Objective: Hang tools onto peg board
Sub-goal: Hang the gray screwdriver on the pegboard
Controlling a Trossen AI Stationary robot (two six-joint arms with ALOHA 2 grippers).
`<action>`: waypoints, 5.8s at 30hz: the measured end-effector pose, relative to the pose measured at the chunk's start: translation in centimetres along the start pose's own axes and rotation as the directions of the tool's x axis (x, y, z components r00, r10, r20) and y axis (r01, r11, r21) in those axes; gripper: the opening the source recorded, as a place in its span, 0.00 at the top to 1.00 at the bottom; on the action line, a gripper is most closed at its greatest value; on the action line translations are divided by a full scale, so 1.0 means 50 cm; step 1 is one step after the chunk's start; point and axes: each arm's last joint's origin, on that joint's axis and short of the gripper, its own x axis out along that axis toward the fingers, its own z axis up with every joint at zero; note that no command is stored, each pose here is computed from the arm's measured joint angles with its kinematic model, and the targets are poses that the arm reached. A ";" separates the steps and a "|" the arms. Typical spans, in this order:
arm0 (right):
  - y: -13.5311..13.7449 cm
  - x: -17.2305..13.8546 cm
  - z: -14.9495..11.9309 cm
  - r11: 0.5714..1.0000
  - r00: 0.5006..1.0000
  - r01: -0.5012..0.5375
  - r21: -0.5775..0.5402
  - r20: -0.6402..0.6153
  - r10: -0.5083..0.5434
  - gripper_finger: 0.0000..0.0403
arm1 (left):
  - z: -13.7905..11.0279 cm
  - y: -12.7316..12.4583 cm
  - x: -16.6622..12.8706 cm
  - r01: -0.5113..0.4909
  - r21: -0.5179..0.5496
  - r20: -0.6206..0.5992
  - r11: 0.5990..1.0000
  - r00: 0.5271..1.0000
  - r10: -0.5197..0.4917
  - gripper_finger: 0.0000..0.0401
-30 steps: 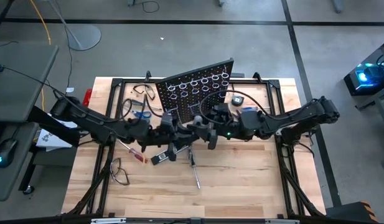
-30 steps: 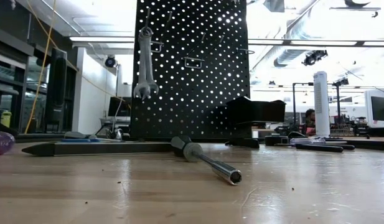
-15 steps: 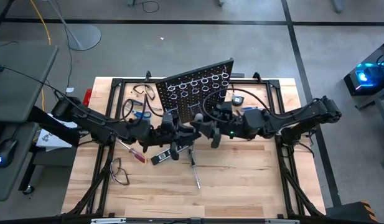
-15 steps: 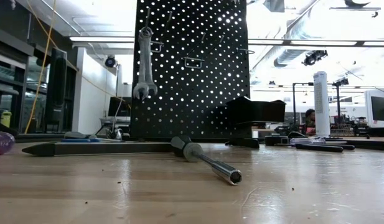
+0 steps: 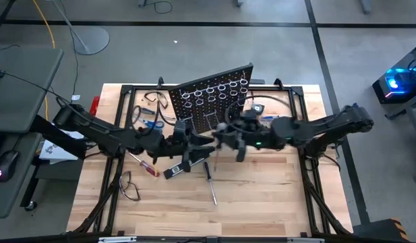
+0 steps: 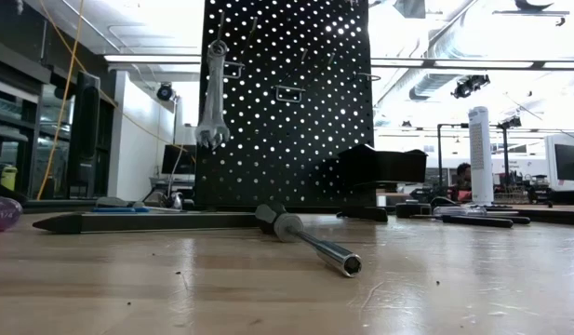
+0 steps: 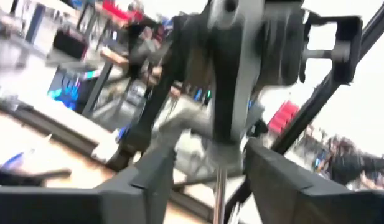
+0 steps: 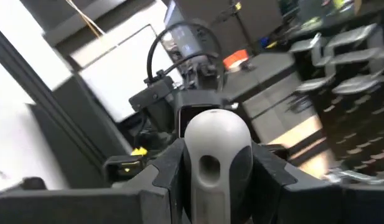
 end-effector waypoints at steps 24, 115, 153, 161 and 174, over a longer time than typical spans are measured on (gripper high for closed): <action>-0.013 -0.110 0.340 0.736 0.806 0.546 -0.401 0.491 -0.331 0.73 | 0.019 -0.049 -0.131 -0.218 0.131 -0.065 0.967 0.972 0.227 0.47; -0.021 -0.181 0.242 0.881 0.910 0.363 -0.305 -0.086 -0.405 0.24 | -0.383 0.178 0.114 0.757 0.421 -0.867 0.499 0.175 0.466 0.86; 0.009 -0.208 0.189 0.932 0.892 0.196 -0.305 -0.338 -0.299 0.24 | -0.435 -0.027 0.005 0.276 0.396 -0.918 0.876 0.115 0.379 0.59; 0.002 -0.213 0.182 0.919 0.870 0.205 -0.337 -0.368 -0.329 0.24 | -0.485 0.015 0.019 0.114 0.468 -0.884 0.877 0.076 0.462 0.40; -0.003 -0.217 0.179 0.903 0.852 0.223 -0.366 -0.377 -0.363 0.24 | -0.490 0.045 0.039 -0.030 0.455 -0.888 0.890 0.048 0.456 0.73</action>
